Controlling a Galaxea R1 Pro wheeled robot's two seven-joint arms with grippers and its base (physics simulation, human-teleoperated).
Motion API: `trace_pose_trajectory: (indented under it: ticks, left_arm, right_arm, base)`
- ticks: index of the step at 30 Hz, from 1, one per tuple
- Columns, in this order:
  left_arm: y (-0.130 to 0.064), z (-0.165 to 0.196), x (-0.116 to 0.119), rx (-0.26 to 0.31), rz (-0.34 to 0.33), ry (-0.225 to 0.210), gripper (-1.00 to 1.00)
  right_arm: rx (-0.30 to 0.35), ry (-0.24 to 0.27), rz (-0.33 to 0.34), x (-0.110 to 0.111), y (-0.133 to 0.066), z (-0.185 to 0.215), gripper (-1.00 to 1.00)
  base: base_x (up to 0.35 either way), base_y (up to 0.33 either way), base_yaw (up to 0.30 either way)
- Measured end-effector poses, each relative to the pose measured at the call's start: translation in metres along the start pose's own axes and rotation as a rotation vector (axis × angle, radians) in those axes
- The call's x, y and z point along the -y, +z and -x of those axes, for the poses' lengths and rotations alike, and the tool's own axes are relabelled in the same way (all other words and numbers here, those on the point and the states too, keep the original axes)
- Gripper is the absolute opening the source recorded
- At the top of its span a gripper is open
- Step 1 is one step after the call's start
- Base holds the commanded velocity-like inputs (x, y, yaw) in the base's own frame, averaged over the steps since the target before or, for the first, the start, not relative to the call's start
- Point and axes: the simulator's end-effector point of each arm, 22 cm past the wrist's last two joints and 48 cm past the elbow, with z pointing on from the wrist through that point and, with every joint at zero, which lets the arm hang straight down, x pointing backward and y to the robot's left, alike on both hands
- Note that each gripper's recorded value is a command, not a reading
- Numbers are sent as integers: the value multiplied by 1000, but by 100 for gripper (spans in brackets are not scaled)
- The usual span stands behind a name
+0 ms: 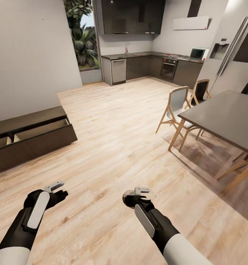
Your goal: Place each of the two pumpkins and all three candles from the living room inside a cabinet in the living room (use any cabinet), then make sure every cabinet is closed, and position the cauldron so it is next to a table in the living room.
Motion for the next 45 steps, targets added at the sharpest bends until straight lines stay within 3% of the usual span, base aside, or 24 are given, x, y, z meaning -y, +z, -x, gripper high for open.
trace_pose_trajectory:
  ticks: [11, 28, 45]
  left_arm:
    - [0, 0, 0, 1, 1, -1, 100]
    - [0, 0, -1, 1, 1, 0, 100]
    - [-3, 2, 2, 6, -5, 0, 100]
  right_arm:
    - [1, -66, 14, -14, -1, -6, -100]
    - [0, -70, 10, -13, -2, -6, -100]
    - [9, -70, -38, -3, -5, -2, -100]
  base:
    - [1, 16, 288]
    - [125, 172, 288]
    - [42, 13, 287]
